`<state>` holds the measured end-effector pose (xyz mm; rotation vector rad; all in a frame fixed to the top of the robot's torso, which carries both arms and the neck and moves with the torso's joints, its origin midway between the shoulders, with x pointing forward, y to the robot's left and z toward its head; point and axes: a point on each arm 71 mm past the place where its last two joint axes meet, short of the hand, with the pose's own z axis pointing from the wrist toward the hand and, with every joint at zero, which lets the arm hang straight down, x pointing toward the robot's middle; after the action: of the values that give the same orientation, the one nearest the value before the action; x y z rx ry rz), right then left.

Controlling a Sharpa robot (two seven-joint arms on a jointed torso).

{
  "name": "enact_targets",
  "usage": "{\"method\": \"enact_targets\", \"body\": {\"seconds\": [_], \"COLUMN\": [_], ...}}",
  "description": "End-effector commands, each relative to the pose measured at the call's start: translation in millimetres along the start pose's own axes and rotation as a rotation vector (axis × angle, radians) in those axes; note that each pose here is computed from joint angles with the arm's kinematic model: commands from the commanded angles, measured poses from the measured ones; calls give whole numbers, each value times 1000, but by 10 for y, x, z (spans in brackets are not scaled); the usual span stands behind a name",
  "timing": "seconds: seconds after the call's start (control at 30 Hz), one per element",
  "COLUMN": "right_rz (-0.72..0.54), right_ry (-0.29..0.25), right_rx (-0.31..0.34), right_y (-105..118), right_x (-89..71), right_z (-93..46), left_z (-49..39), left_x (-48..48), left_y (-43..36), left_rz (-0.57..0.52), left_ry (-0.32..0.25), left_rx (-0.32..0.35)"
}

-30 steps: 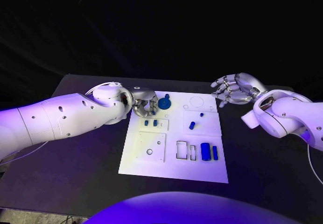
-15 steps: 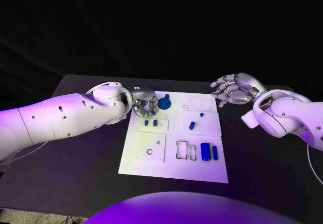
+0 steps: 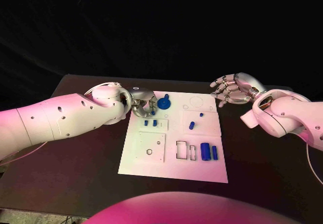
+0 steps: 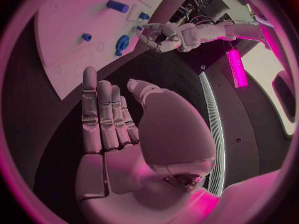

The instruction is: Assemble the parts on the task board

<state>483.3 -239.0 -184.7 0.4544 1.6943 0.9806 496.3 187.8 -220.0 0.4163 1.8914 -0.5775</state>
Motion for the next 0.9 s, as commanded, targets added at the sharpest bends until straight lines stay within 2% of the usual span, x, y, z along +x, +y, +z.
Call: {"method": "enact_targets", "body": {"seconds": [0.03,0.4,0.6,0.73,0.9], "right_rz": [-1,-1,-14,-43,-115], "right_ry": [14,11,13,27,66], "right_rx": [-6,-4,5,5,-7], "right_y": [5,-2,-23,-37,-56], "right_x": [15,6,-7,-12,-10], "right_z": [0,-3,0,2,8], "left_z": [0,-14,-66,-114,-221], "left_x": [-5,-7,-9,-58,-191], "left_y": [-6,26,88,153,314], "left_rz": [-7,-8,-27,-102,-331], "left_ry": [-3,-6,-10,-48,-171], "left_rx": [4,-8,-18,-22,-22]}}
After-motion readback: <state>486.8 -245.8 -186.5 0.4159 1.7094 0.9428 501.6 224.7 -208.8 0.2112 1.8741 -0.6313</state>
